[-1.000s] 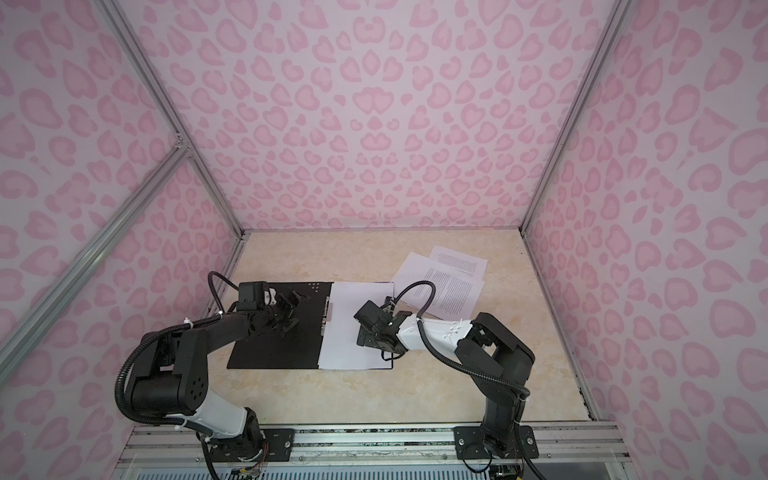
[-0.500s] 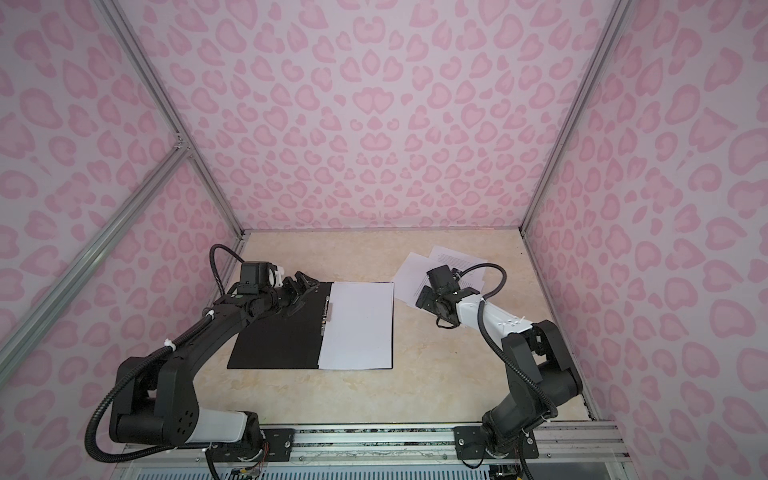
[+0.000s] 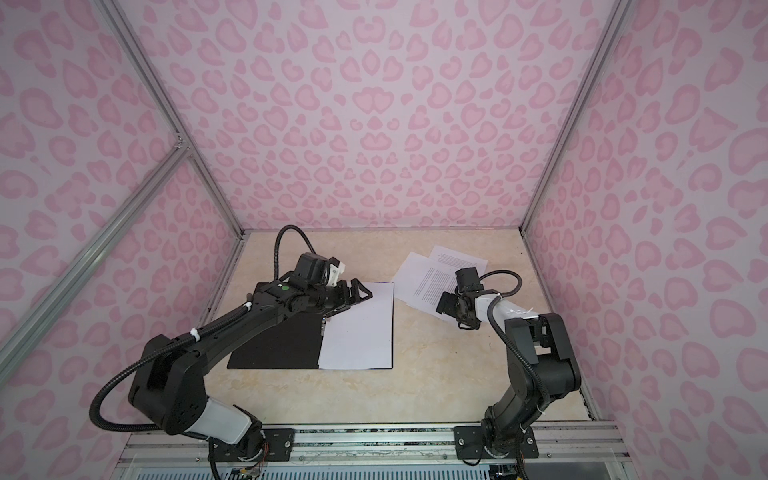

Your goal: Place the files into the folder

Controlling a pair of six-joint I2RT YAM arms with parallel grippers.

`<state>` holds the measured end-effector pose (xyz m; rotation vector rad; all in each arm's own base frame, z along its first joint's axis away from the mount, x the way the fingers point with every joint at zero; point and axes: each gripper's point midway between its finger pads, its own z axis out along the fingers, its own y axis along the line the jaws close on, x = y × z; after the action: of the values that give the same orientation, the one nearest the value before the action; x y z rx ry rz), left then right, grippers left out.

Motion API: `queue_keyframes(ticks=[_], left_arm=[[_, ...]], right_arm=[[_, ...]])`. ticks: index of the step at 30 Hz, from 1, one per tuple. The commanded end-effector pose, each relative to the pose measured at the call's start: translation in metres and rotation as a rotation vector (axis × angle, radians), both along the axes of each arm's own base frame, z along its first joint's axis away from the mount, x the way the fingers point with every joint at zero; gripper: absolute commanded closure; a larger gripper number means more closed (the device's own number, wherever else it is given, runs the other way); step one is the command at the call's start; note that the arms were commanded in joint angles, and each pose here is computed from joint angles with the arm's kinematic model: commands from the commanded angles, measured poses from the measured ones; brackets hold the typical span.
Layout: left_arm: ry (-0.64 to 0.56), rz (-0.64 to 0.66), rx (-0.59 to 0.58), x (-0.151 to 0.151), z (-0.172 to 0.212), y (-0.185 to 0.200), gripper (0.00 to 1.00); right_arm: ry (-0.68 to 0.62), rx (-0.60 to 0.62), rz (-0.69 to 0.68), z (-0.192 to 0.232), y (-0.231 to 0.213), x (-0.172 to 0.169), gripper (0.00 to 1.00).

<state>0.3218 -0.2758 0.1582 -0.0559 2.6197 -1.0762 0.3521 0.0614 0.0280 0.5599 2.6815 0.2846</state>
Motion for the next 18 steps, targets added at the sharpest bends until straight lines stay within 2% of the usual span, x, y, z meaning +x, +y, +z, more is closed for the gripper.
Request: queue_keyframes(ticks=[1, 9, 11, 13, 15, 18], left_arm=[[0.016, -0.053, 0.010, 0.000, -0.008, -0.021, 0.03], [0.059, -0.157, -0.003, 0.001, -0.027, -0.082, 0.03], [0.050, -0.179, -0.028, 0.005, -0.020, -0.100, 0.03], [0.056, -0.196, -0.042, 0.003, -0.020, -0.113, 0.03], [0.059, -0.214, -0.054, 0.001, -0.020, -0.126, 0.03], [0.072, -0.232, -0.069, 0.000, -0.024, -0.146, 0.03]], right_arm=[[0.088, 0.040, -0.016, -0.012, 0.003, -0.032, 0.05], [0.105, 0.155, -0.136, -0.003, 0.003, -0.094, 0.05], [0.085, 0.175, -0.139, 0.009, 0.004, -0.104, 0.05], [0.032, 0.150, -0.153, 0.024, -0.004, -0.102, 0.05], [-0.060, 0.123, -0.167, 0.040, -0.016, -0.088, 0.04], [-0.105, 0.143, -0.205, 0.052, -0.034, -0.057, 0.04]])
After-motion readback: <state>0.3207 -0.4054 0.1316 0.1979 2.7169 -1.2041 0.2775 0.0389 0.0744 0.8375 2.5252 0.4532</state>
